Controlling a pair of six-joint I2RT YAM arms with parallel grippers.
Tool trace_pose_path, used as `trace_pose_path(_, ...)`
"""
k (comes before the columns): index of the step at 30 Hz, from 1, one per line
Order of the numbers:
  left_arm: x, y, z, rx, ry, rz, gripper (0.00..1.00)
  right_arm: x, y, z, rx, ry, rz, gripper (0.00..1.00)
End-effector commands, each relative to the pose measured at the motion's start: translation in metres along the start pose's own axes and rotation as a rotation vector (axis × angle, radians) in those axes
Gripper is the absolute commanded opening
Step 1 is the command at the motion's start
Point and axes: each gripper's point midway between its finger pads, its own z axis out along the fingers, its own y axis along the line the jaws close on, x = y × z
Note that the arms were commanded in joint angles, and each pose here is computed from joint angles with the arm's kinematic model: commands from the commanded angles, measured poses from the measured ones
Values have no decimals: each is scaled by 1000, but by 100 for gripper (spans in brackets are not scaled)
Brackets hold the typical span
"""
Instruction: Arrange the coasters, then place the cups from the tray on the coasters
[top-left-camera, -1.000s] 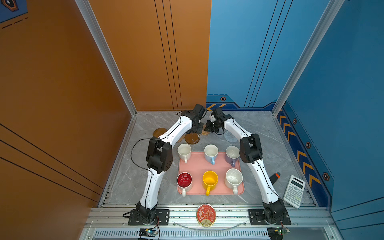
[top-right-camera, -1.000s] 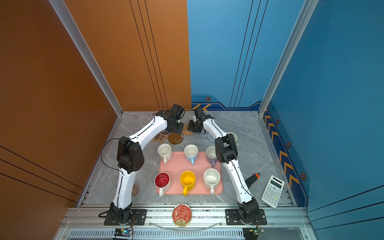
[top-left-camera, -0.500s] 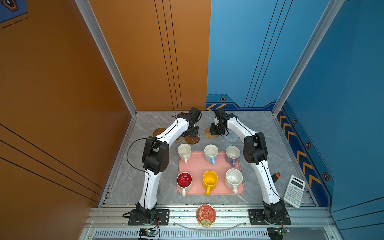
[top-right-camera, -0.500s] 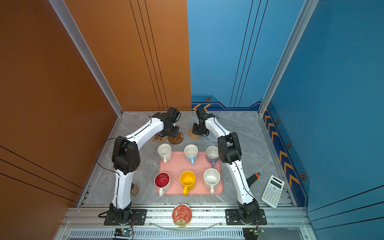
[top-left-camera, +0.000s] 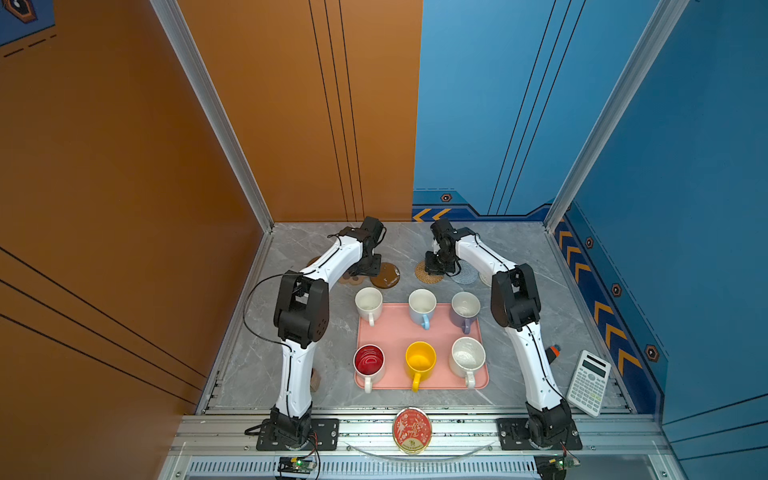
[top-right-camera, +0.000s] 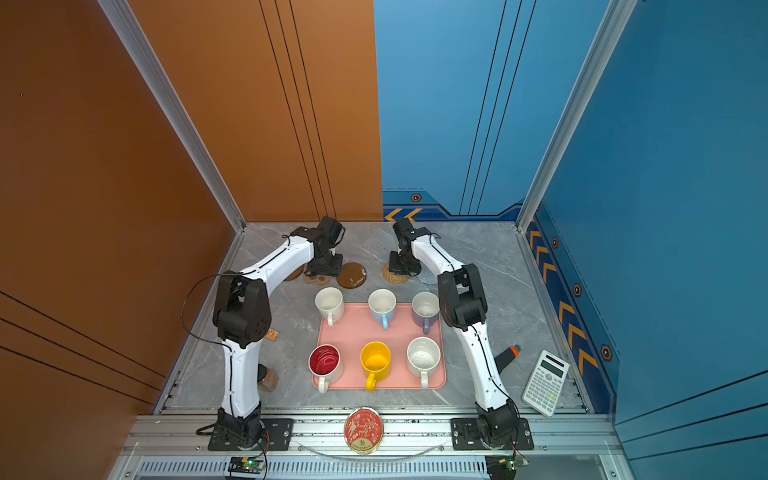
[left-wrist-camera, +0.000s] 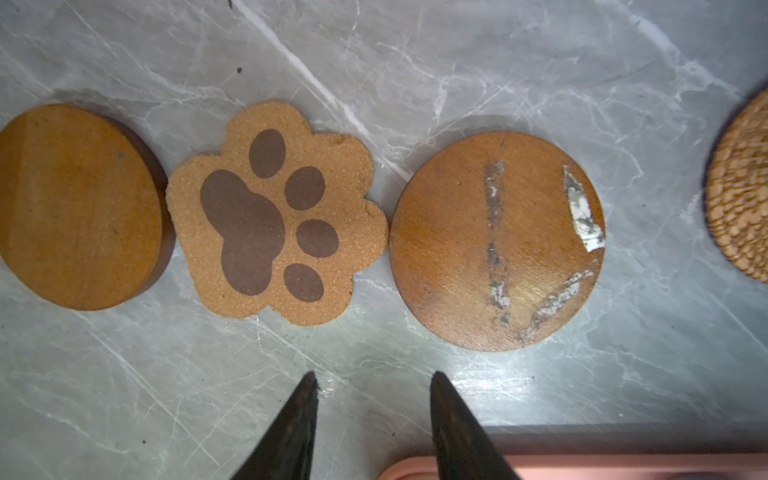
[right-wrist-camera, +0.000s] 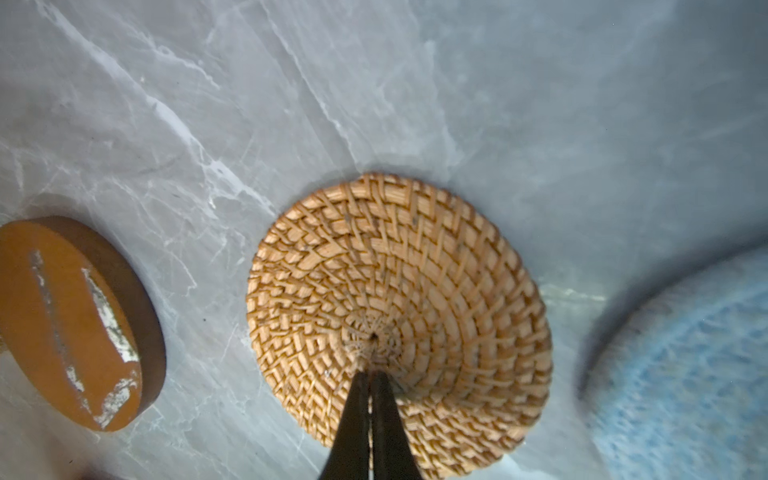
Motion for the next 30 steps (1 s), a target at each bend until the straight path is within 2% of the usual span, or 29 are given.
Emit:
trace_pose_path(1, -1, 0, -6, 32, -7, -22, 45, 16, -9, -4, 62, 46, -21, 0)
trace_pose_path(11, -1, 2, 6, 37, 15, -31, 39, -6, 4, -21, 10, -15, -23, 1)
trace_pose_path(12, -2, 2, 7, 41, 15, -34, 37, -12, 7, -25, 0, -30, -26, 5)
trace_pose_path(16, -5, -1, 11, 63, 20, -39, 33, -30, 19, -38, -42, -82, -25, 9)
trace_pose_path(19, -5, -5, 14, 85, 30, -41, 31, -39, 26, -48, -59, -116, -25, 17)
trace_pose_path(24, -3, -11, 25, 115, 57, -52, 32, -46, 28, -60, -68, -148, -25, 20)
trace_pose_path(30, -4, -14, 37, 120, 69, -71, 41, -46, 29, -68, -72, -153, -28, 19)
